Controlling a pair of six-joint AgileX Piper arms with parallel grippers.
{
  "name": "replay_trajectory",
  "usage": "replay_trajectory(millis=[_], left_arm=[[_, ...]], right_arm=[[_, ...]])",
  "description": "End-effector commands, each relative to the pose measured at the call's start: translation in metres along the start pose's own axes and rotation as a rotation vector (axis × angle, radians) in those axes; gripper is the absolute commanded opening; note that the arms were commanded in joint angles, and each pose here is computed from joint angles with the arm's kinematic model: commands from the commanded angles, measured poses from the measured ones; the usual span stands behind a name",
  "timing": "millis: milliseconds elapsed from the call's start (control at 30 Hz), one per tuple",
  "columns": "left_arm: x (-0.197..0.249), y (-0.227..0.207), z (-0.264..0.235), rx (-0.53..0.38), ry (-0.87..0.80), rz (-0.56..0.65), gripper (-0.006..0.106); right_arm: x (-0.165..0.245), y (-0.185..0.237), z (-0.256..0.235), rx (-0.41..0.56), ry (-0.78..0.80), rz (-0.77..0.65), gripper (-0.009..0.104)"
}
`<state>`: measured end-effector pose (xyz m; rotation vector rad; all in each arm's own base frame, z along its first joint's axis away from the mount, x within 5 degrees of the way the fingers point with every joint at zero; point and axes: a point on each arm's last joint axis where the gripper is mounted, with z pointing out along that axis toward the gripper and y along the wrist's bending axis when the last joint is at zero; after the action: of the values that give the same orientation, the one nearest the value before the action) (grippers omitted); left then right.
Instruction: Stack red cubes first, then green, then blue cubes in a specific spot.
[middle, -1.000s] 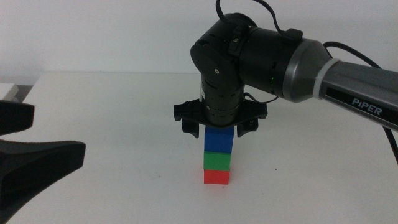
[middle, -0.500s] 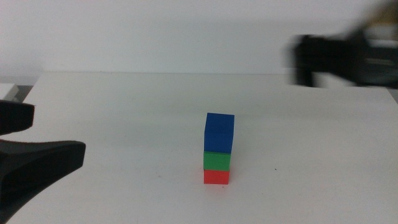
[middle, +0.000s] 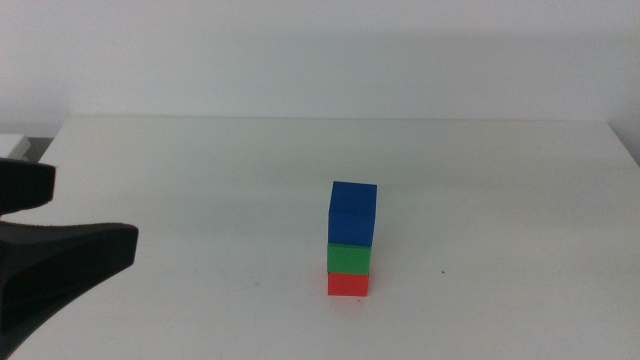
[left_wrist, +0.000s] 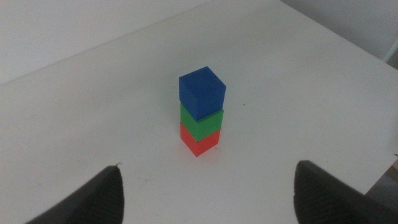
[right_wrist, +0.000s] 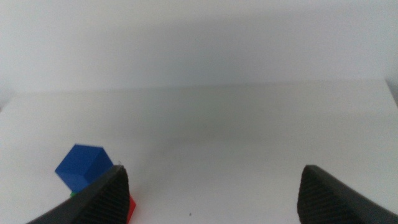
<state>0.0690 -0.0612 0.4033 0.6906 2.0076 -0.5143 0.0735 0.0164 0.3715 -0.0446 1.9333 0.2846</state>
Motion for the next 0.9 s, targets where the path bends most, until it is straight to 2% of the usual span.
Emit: replay_trajectory(millis=[0, 400, 700, 800, 867], left_arm=[[0.0, 0.0, 0.0, -0.004, -0.013, -0.004, 0.094], [0.0, 0.0, 0.0, -0.004, -0.013, -0.004, 0.094], [0.002, 0.001, 0.003, -0.008, -0.012, -0.006, 0.094], [0.013, 0.007, 0.006, -0.062, -0.073, -0.014, 0.094], [0.027, 0.017, 0.01, -0.167, -0.151, -0.026, 0.094]], right_arm=[[0.01, -0.002, 0.0, 0.001, -0.054, -0.005, 0.088], [0.034, -0.019, 0.025, 0.142, -0.044, -0.028, 0.088], [0.034, -0.018, 0.025, 0.131, -0.05, 0.002, 0.088], [0.034, -0.018, 0.025, 0.131, -0.05, 0.002, 0.088], [0.034, -0.018, 0.025, 0.131, -0.05, 0.002, 0.088]])
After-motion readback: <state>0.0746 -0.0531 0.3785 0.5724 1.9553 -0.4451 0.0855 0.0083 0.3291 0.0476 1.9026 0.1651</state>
